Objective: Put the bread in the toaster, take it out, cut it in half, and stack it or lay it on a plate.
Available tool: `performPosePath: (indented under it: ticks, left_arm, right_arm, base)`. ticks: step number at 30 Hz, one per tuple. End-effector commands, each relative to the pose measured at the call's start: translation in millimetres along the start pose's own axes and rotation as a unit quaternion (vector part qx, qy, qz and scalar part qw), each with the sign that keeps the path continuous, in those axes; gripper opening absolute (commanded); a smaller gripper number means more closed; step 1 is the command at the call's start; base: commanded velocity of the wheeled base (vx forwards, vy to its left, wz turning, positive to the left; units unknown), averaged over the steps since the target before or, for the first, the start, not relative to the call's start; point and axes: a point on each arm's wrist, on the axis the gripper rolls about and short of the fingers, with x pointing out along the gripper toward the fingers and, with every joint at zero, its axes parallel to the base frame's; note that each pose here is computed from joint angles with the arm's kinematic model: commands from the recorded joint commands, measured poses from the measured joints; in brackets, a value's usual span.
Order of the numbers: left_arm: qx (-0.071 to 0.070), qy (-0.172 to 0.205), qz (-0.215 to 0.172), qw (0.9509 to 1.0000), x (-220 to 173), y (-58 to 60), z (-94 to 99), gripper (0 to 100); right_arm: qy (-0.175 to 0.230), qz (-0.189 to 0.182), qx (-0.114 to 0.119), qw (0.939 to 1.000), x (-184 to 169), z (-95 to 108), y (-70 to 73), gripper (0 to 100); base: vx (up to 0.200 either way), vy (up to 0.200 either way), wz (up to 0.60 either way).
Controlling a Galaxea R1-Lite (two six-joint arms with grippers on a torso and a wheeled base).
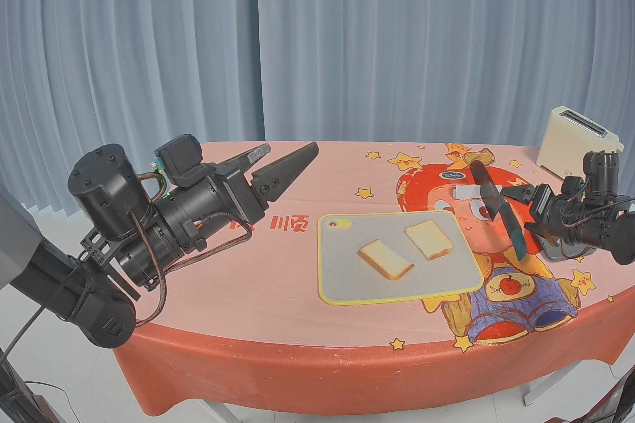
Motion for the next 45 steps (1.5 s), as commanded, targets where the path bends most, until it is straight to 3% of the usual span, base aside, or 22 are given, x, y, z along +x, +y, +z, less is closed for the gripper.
performPosePath:
  ticks: [1, 5, 6, 7, 9, 10, 11, 13, 14, 16, 21, 25, 27, 28, 31, 34, 38, 41, 43, 45]
  left_arm:
    - [0.003, -0.007, -0.003, 1.0000, -2, -3.1, 5.1, 100]
    - [0.004, -0.009, -0.003, 1.0000, -3, -3.3, 6.2, 100]
    - [0.004, -0.009, -0.003, 1.0000, -3, -3.3, 6.2, 100]
    - [0.005, -0.010, -0.003, 0.9999, -3, -3.6, 6.9, 100]
    - [0.020, -0.010, -0.002, 0.9997, -3, -3.7, 6.8, 100]
    - [0.020, -0.010, -0.002, 0.9997, -3, -3.7, 6.8, 100]
    - [0.054, -0.011, 0.002, 0.9985, -4, -2.8, 7.6, 100]
    - [0.093, -0.012, 0.011, 0.9955, -6, -1.1, 7.4, 100]
    - [0.109, -0.010, 0.016, 0.9939, -6, 0.1, 6.7, 100]
    - [0.126, -0.006, 0.020, 0.9919, -8, 1.0, 4.9, 100]
    - [0.132, -0.006, 0.032, 0.9907, -11, 6.9, 6.3, 100]
    - [0.139, -0.017, 0.042, 0.9892, -13, 12.1, 13.8, 100]
    - [0.141, -0.022, 0.041, 0.9889, -14, 10.7, 17.1, 100]
    - [0.146, -0.034, 0.043, 0.9878, -18, 8.5, 25.9, 100]
    - [0.151, -0.046, 0.043, 0.9865, -22, 5.4, 34.3, 100]
    - [0.155, -0.056, 0.041, 0.9855, -25, 2.0, 40.5, 100]
    - [0.178, -0.084, 0.058, 0.9787, -36, 5.1, 60.2, 100]
    - [0.188, -0.098, 0.058, 0.9756, -38, 2.4, 68.1, 100]
    - [0.197, -0.109, 0.061, 0.9724, -48, -3.7, 76.0, 100]
    - [0.204, -0.106, 0.081, 0.9700, -59, -2.0, 79.1, 100]
  right_arm:
    - [-0.033, 0.007, -0.036, 0.9988, -24, 1, 10.2, 100]
    - [-0.051, -0.013, -0.081, 0.9953, -32, -1, 9.9, 100]
    - [-0.051, -0.014, -0.083, 0.9951, -32, -1, 9.6, 100]
    - [-0.047, -0.025, -0.111, 0.9924, -32, -7, 8.2, 100]
    - [-0.055, -0.038, -0.135, 0.9885, -32, -11, 5.8, 100]
    - [-0.055, -0.038, -0.135, 0.9885, -32, -11, 5.8, 100]
    - [-0.085, -0.043, -0.154, 0.9835, -31, -11, 5.3, 100]
    - [-0.122, -0.046, -0.171, 0.9767, -32, -10, 5.0, 100]
    - [-0.142, -0.046, -0.181, 0.9721, -32, -10, 4.4, 100]
    - [-0.158, -0.044, -0.197, 0.9665, -30, -14, 1.7, 100]
    - [-0.187, -0.045, -0.247, 0.9499, -24, -25, -5.8, 100]
    - [-0.236, -0.064, -0.267, 0.9323, -27, -21, -4.7, 100]
    - [-0.243, -0.066, -0.270, 0.9294, -28, -21, -4.2, 100]
    - [-0.251, -0.068, -0.278, 0.9246, -30, -21, -3.8, 100]
    - [-0.247, -0.068, -0.295, 0.9206, -33, -26, -4.0, 100]
    - [-0.243, -0.056, -0.301, 0.9203, -34, -32, -0.9, 100]
    - [-0.252, -0.040, -0.318, 0.9129, -37, -39, 4.9, 100]
    - [-0.264, -0.034, -0.329, 0.9058, -42, -38, 6.2, 100]
    - [-0.264, -0.030, -0.331, 0.9053, -44, -40, 5.8, 100]
    - [-0.265, -0.026, -0.333, 0.9046, -45, -41, 7.4, 100]
  base:
    - [0.000, 0.000, 0.00]
    - [0.000, 0.000, 0.00]
    - [0.000, 0.000, 0.00]
    - [0.000, 0.000, 0.00]
    - [0.000, 0.000, 0.00]
    - [0.000, 0.000, 0.00]
    - [0.000, 0.000, 0.00]
    - [0.000, 0.000, 0.00]
    - [0.000, 0.000, 0.00]
    - [0.000, 0.000, 0.00]
    - [0.000, 0.000, 0.00]
    - [0.000, 0.000, 0.00]
    - [0.000, 0.000, 0.00]
    - [0.000, 0.000, 0.00]
    - [0.000, 0.000, 0.00]
    - [0.000, 0.000, 0.00]
    - [0.000, 0.000, 0.00]
    - [0.000, 0.000, 0.00]
    - [0.000, 0.000, 0.00]
    - [0.000, 0.000, 0.00]
